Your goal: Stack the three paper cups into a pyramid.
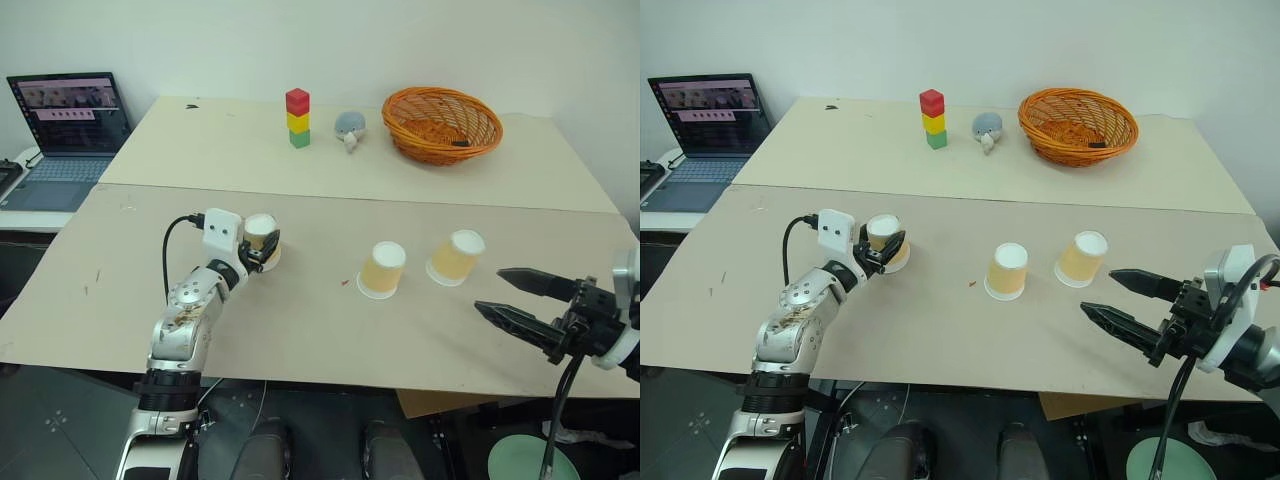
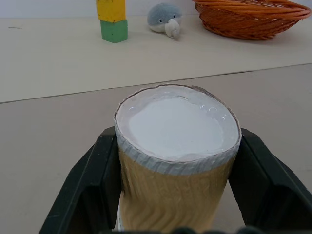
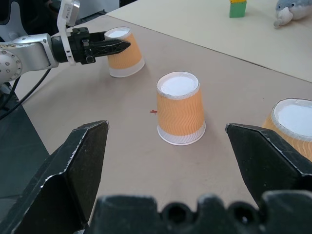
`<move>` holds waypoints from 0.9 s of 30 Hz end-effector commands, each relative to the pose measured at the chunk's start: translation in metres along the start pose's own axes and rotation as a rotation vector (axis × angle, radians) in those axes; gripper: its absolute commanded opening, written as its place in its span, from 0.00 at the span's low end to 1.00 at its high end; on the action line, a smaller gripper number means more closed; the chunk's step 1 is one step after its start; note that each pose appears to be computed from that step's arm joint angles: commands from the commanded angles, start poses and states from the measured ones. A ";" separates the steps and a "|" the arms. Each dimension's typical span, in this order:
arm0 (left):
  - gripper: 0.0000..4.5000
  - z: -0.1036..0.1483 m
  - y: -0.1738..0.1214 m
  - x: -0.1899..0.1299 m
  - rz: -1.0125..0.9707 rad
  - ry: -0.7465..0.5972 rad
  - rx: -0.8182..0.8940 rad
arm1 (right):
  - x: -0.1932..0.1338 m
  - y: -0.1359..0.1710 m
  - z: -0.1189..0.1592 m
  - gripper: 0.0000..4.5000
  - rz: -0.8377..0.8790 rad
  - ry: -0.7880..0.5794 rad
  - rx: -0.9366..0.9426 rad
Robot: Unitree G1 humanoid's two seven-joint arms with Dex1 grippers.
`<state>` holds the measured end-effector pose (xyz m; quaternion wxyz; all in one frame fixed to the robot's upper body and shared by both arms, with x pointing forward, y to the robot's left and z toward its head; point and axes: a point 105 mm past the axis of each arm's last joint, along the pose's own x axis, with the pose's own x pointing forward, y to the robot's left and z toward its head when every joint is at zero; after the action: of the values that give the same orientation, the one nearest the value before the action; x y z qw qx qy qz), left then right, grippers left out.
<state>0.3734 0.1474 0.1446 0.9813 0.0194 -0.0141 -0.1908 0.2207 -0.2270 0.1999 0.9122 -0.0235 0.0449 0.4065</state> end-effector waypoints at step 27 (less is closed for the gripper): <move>0.66 0.025 -0.076 -0.019 -0.881 0.080 0.111 | -0.005 -0.001 0.014 1.00 -0.019 -0.023 -0.073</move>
<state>0.3239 0.0883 0.1562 0.8057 0.0719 0.0469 -0.5860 0.2221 -0.2284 0.2017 0.9137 -0.0307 0.0418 0.4030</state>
